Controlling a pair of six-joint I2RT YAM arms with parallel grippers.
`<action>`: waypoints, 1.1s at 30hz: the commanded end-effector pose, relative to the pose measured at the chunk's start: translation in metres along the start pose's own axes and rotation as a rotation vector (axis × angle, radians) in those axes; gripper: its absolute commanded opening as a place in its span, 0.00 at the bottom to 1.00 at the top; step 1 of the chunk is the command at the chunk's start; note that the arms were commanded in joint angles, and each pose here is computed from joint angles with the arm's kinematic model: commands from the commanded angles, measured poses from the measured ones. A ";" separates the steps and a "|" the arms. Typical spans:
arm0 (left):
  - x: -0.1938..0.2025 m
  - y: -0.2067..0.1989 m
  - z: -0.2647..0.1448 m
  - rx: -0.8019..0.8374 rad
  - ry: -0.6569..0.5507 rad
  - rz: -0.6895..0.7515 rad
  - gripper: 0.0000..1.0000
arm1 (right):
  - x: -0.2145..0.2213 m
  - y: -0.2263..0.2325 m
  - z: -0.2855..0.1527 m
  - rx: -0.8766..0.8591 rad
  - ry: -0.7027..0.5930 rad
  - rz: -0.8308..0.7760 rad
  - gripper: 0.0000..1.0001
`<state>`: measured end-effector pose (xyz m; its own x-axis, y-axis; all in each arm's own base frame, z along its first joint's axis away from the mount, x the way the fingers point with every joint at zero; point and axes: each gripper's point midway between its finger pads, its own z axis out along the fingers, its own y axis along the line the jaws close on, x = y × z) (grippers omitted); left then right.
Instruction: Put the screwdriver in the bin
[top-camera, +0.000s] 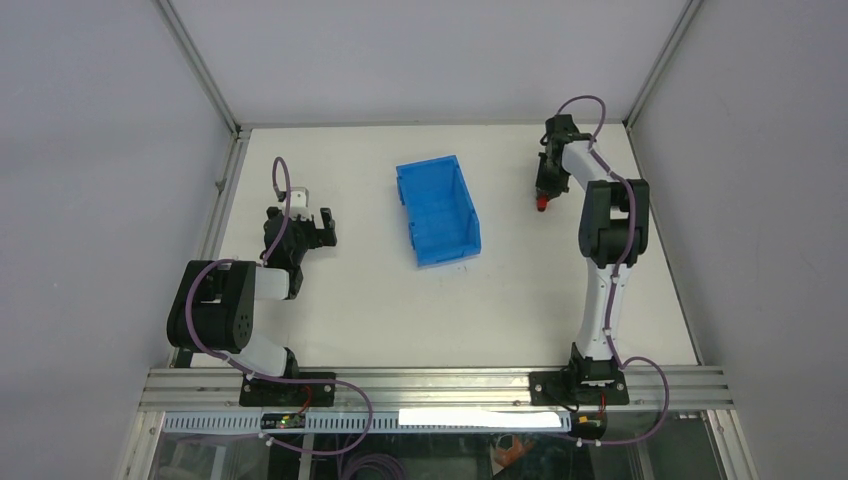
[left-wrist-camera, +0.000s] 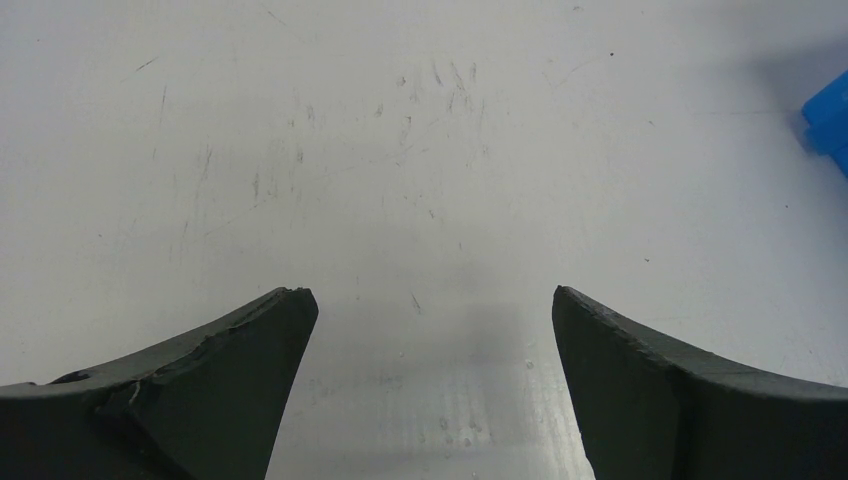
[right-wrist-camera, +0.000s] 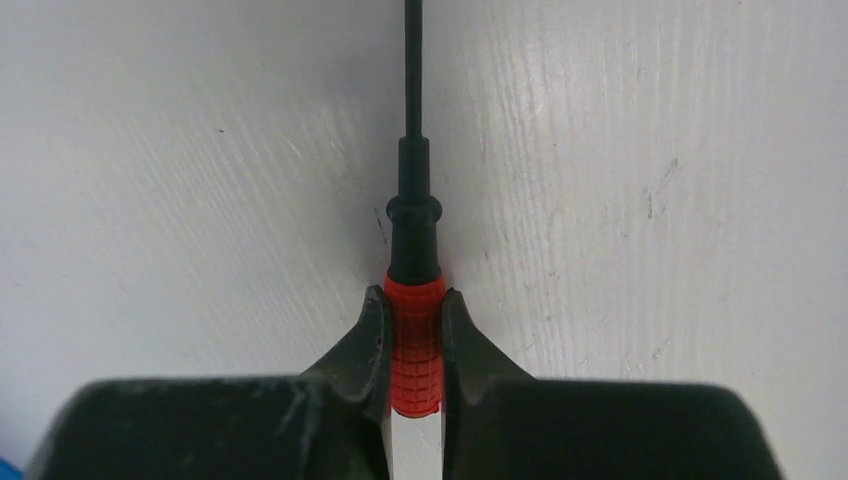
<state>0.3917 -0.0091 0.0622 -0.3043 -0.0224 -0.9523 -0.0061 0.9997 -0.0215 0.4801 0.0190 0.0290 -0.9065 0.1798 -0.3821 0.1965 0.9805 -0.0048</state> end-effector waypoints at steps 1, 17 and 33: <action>-0.016 -0.007 -0.003 0.025 -0.053 -0.018 0.99 | -0.038 -0.004 -0.066 -0.008 -0.138 0.010 0.00; -0.016 -0.007 -0.003 0.025 -0.053 -0.018 0.99 | 0.010 0.147 -0.250 -0.321 -0.396 -0.261 0.00; -0.016 -0.007 -0.003 0.026 -0.053 -0.017 0.99 | 0.110 0.254 -0.174 -0.403 -0.236 -0.390 0.14</action>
<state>0.3917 -0.0091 0.0622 -0.3043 -0.0220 -0.9523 -0.0060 0.9998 -0.0212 0.3678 0.2852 0.1791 -0.7397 -0.2063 -0.6405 -0.3591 0.9260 0.1163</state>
